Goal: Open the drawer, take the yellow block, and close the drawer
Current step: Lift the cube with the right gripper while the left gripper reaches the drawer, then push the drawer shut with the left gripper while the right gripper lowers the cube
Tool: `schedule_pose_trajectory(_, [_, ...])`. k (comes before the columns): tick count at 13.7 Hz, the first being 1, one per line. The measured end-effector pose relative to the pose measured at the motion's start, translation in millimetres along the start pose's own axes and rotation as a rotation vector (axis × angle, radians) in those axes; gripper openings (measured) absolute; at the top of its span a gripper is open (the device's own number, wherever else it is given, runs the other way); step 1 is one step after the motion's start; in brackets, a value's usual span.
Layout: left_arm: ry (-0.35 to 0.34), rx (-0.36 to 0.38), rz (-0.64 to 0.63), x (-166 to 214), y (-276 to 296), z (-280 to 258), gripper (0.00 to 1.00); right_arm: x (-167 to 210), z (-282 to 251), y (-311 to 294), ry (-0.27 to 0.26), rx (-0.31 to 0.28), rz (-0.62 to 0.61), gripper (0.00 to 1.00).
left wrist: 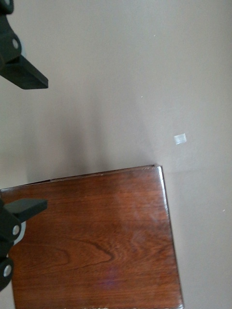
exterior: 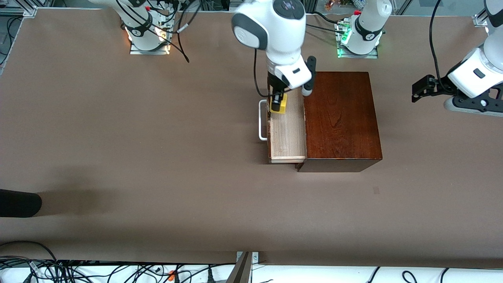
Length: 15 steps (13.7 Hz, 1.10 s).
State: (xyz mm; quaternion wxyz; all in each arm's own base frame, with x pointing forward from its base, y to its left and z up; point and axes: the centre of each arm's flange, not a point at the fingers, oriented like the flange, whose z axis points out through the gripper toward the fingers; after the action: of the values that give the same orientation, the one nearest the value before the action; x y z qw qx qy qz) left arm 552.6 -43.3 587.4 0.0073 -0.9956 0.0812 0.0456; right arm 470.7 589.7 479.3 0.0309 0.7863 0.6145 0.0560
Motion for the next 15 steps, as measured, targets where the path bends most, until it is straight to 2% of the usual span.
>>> schedule_pose_trajectory(3, [-0.017,0.004,0.164,3,48,3,1.00,-61,-61,66,-0.025,0.007,0.125,0.56])
schedule_pose_trajectory(5, [-0.030,0.001,0.344,4,80,7,1.00,-108,-100,99,-0.059,0.006,0.183,0.56])
schedule_pose_trajectory(7, [-0.047,-0.066,0.523,8,114,21,1.00,-149,-134,127,-0.061,-0.009,0.220,0.56])
schedule_pose_trajectory(9, [-0.066,-0.128,0.724,17,159,46,1.00,-189,-147,158,-0.052,0.030,0.284,0.56])
schedule_pose_trajectory(12, [-0.013,-0.172,1.015,34,243,89,1.00,-259,-145,218,-0.025,0.099,0.428,0.56])
schedule_pose_trajectory(15, [0.100,-0.213,1.214,42,329,129,1.00,-329,-136,259,-0.031,0.142,0.577,0.56])
